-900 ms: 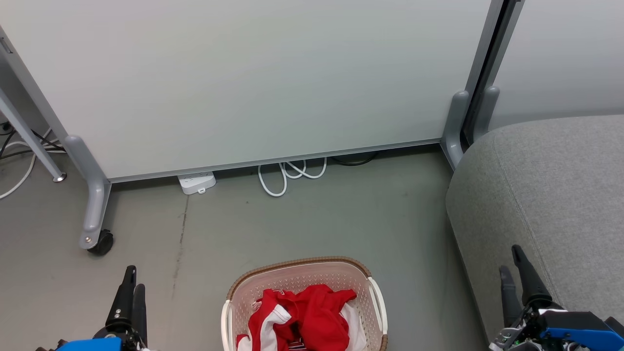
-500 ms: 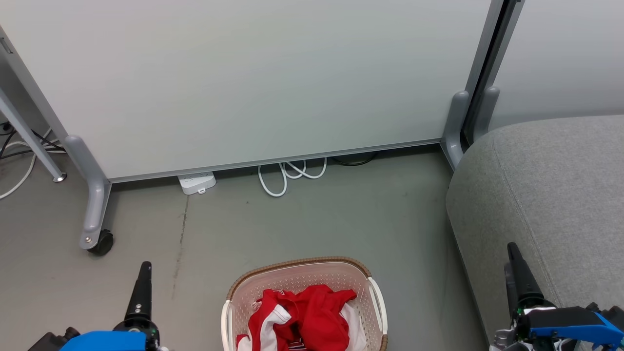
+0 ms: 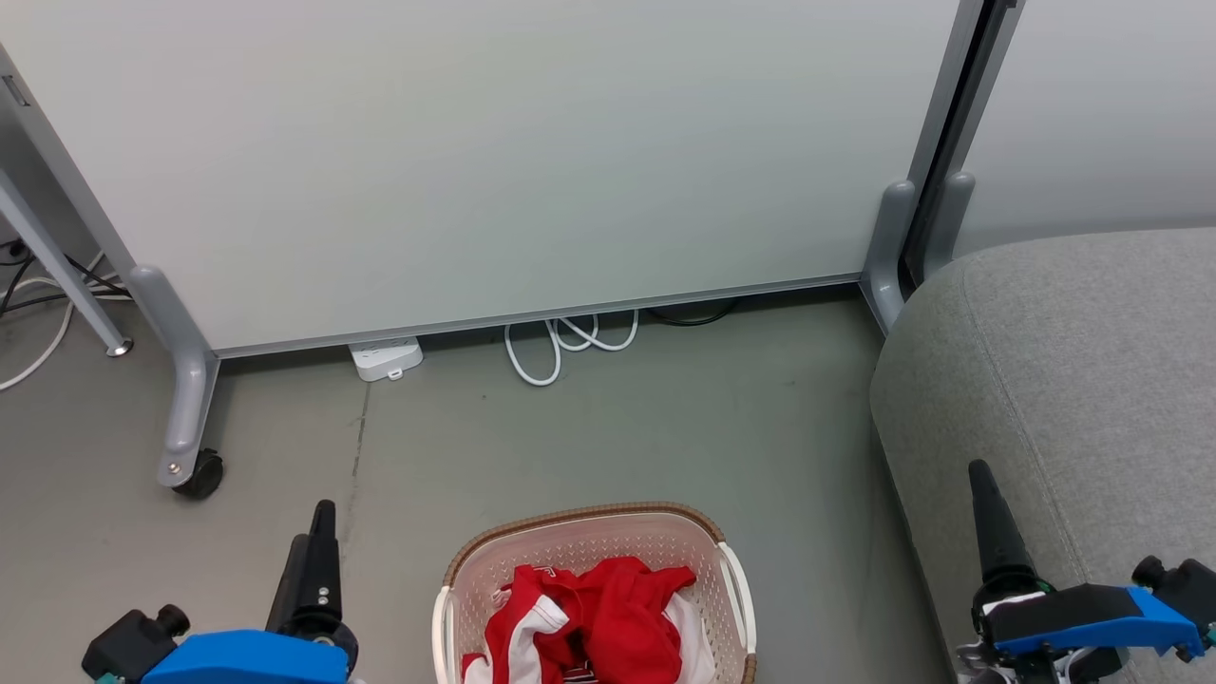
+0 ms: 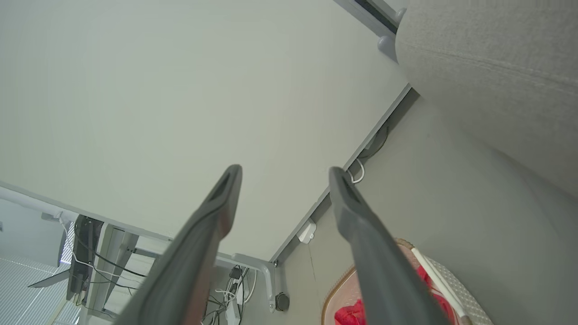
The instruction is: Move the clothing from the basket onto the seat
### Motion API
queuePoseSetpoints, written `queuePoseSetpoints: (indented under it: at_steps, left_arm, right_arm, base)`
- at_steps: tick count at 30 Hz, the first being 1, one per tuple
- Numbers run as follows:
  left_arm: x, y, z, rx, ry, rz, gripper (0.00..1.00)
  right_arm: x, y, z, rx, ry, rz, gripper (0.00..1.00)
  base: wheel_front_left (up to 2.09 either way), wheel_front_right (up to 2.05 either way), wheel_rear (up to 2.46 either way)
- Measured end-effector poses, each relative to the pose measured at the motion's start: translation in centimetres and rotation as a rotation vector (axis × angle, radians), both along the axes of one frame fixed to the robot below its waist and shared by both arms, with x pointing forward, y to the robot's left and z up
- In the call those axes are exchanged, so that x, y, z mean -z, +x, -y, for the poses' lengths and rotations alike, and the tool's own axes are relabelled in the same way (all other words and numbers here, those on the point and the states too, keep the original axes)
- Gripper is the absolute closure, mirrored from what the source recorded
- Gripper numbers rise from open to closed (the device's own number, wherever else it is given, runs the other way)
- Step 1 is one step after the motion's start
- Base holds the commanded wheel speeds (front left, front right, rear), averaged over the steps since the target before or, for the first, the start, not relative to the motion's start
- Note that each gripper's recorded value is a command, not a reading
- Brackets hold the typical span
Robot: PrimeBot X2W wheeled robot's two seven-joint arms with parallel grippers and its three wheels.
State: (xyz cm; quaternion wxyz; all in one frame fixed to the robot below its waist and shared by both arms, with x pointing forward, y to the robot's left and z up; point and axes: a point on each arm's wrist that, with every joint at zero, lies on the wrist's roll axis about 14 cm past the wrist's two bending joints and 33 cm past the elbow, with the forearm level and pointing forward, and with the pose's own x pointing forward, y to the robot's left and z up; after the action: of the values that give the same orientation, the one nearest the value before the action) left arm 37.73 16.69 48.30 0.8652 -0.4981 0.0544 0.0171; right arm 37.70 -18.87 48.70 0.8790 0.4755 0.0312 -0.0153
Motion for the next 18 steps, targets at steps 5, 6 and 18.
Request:
queuePoseSetpoints:
  at_steps: [5, 6, 18]
  left_arm:
    - [-0.4, 0.0, 0.5, 0.018, 0.098, 0.018, 0.0]
    - [-0.4, 0.0, 0.6, 0.021, 0.114, 0.019, 0.0]
    - [-0.7, 0.0, 1.5, 0.05, 0.293, 0.048, 0.0]
  right_arm:
    - [-0.4, 0.0, -0.3, -0.018, -0.08, 0.009, 0.0]
    - [-0.4, 0.1, -0.3, -0.02, -0.094, 0.011, 0.0]
    - [-0.7, 0.0, -0.8, -0.051, -0.267, 0.023, 0.0]
  base:
    - [0.0, 0.0, 0.0]
    - [0.0, 0.0, 0.0]
    - [0.0, 0.0, 0.0]
